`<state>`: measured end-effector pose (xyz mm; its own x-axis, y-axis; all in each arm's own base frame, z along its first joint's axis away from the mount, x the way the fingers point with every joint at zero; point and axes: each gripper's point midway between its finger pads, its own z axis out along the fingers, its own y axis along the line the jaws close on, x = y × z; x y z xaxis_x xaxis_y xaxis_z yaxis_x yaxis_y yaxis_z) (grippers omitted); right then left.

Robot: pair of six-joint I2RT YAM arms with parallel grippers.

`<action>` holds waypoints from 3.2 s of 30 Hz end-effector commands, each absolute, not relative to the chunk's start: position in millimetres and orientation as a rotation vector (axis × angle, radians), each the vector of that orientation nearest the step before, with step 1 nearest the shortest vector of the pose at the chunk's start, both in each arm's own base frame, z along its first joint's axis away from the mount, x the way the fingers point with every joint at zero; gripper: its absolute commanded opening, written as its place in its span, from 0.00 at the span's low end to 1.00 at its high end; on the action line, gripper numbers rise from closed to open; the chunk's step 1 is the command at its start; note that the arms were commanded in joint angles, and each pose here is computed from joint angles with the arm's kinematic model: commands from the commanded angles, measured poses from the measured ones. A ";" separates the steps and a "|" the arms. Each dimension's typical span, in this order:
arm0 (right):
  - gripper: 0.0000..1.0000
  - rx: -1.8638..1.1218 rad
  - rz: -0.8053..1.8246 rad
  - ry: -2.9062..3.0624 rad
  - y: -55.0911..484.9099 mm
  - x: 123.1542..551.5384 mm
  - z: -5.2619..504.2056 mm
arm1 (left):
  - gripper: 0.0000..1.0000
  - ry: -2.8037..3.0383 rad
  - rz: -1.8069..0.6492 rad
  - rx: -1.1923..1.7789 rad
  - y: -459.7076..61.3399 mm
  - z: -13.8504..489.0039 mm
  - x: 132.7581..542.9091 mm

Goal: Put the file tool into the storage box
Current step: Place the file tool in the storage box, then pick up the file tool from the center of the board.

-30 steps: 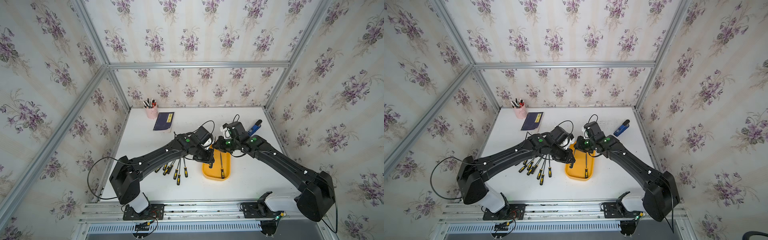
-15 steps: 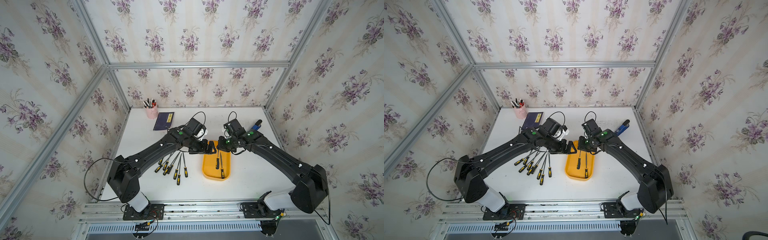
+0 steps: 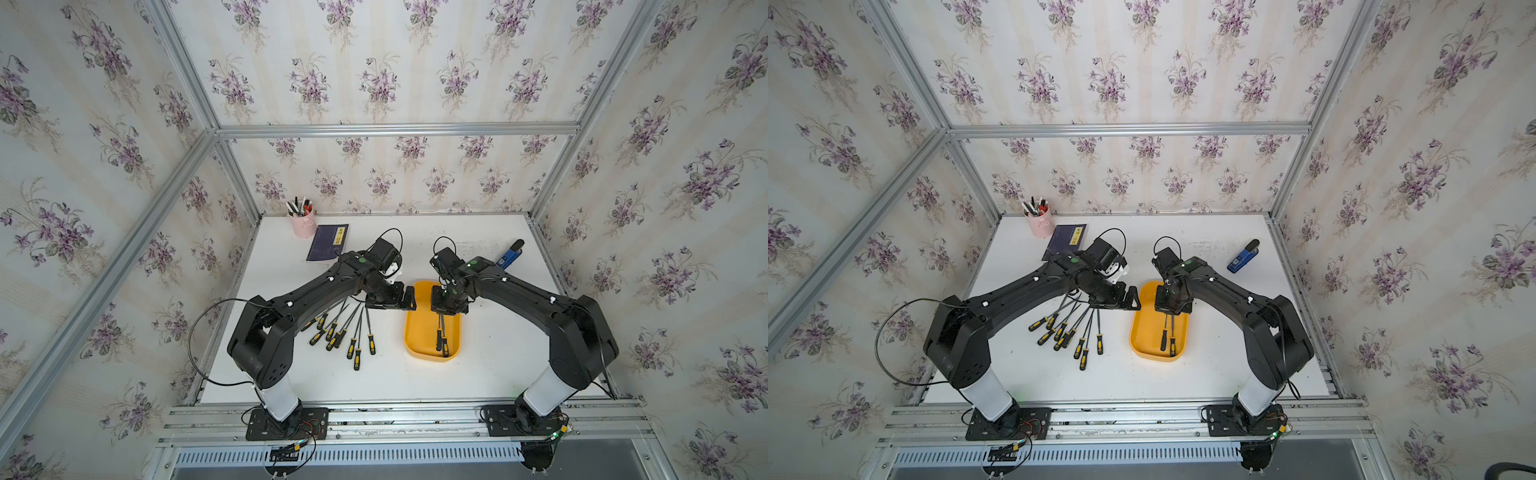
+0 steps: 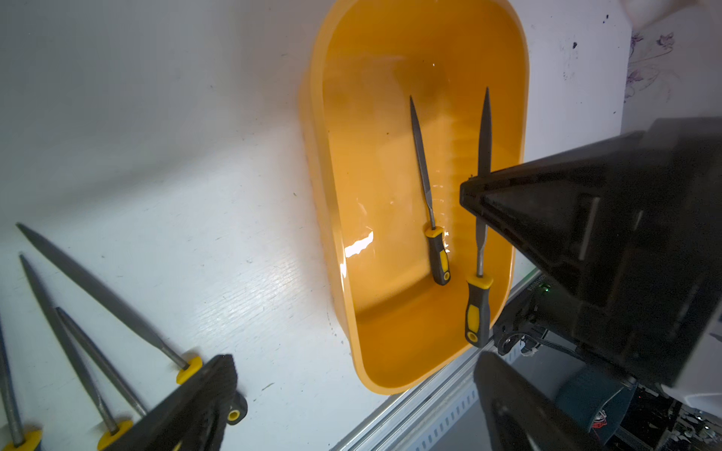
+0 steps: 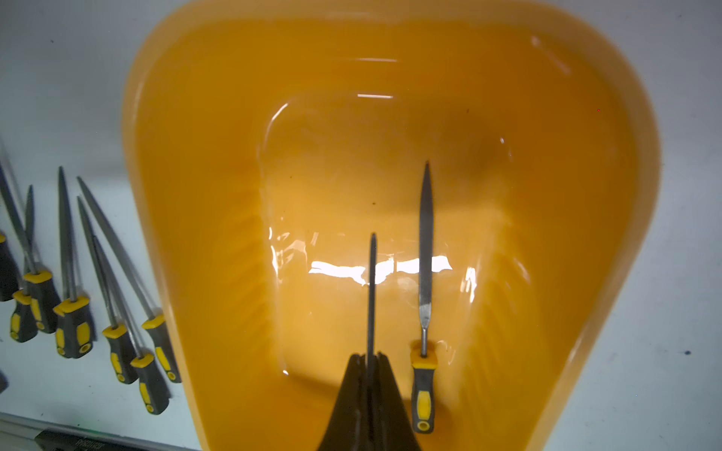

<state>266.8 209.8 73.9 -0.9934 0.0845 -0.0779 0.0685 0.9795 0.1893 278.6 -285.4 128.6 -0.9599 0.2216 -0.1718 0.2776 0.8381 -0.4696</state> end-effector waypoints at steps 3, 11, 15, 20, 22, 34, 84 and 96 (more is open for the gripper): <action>0.00 0.151 0.223 3.057 207.1 262.8 54.3 | 1.00 2.906 -0.757 0.436 -277.7 125.8 279.4; 0.00 0.170 0.152 3.067 200.3 261.9 34.4 | 1.00 2.924 -0.737 0.429 -263.0 121.0 279.9; 0.00 0.175 0.133 3.072 198.5 260.7 27.5 | 1.00 2.923 -0.736 0.441 -260.5 121.0 280.9; 0.00 0.188 0.140 3.059 199.4 262.8 24.1 | 1.00 2.927 -0.730 0.453 -258.0 119.1 281.9; 0.02 0.185 0.144 3.057 200.4 264.1 24.1 | 1.00 2.930 -0.730 0.458 -257.0 118.2 281.4; 0.18 0.169 0.129 3.072 199.4 260.2 22.1 | 1.00 2.952 -0.725 0.452 -248.5 107.8 277.9; 0.28 0.092 0.312 2.862 210.7 239.8 136.0 | 0.69 3.270 -0.385 -0.052 -217.8 30.0 226.0; 0.28 0.063 0.316 2.858 204.3 232.1 133.2 | 0.41 3.309 -0.180 0.029 -213.7 -1.1 222.4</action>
<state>232.8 205.9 132.6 -0.9649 0.0919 -0.2461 0.0345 0.9731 0.2280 215.7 -219.2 12.7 -0.9792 0.0070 0.2027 -0.0269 0.9861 -0.1640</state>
